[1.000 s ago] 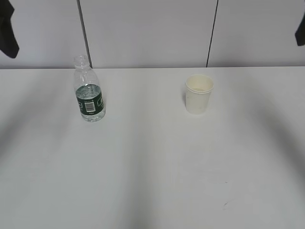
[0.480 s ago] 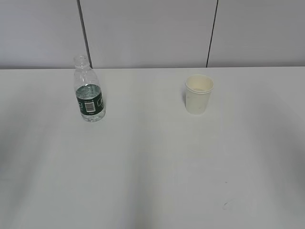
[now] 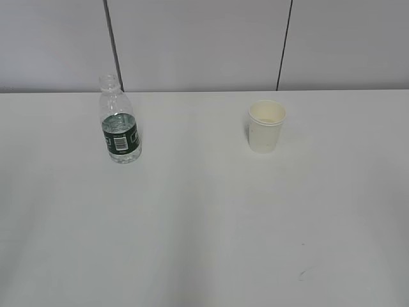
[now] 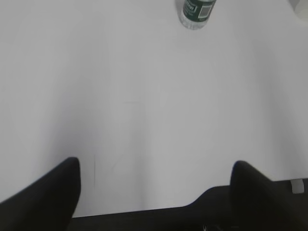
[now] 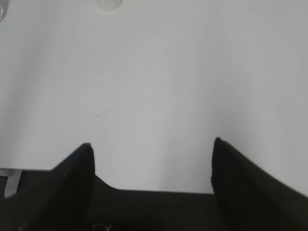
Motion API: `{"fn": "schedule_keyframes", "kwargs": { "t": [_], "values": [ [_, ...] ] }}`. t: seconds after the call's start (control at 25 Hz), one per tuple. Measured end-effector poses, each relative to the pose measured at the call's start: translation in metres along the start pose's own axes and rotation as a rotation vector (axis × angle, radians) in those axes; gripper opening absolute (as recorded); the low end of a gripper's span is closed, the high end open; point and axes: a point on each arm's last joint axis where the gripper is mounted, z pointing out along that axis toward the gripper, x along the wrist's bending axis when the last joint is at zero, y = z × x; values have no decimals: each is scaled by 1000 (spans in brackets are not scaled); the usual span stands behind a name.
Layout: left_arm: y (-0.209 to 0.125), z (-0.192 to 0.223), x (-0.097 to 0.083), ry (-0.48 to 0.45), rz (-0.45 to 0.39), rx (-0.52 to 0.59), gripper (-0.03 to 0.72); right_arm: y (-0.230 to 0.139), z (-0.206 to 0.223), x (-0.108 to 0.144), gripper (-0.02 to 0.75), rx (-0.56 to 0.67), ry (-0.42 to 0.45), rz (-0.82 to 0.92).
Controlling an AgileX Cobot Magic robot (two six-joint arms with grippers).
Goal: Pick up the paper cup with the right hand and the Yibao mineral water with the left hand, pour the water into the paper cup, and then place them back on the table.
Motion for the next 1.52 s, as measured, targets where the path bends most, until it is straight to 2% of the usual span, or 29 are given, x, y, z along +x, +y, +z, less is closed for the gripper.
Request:
{"fn": "schedule_keyframes", "kwargs": {
  "t": [0.2, 0.48, 0.68, 0.84, 1.12, 1.28, 1.52],
  "values": [
    [-31, -20, 6, -17, -10, -137, 575, -34, -1, -5, 586, -72, 9, -14],
    [-69, -30, 13, -38, -20, -277, 575, -60, 0, -9, 586, -150, 14, -69],
    [-76, -31, 13, -46, -22, -290, 575, -62, 3, -9, 586, -135, 7, -137],
    [-77, -28, 13, -39, 12, -282, 575, -64, 10, -9, 586, -112, 5, -155],
    [-72, -4, 13, -19, 40, -327, 575, -60, 20, -8, 586, -173, 9, -160],
    [-76, 15, 11, -20, 48, -291, 575, -60, 21, -8, 586, -176, 11, -159],
    [-77, 17, 11, -20, 49, -281, 575, -60, 21, -8, 586, -178, 11, -159]
  ]
}}
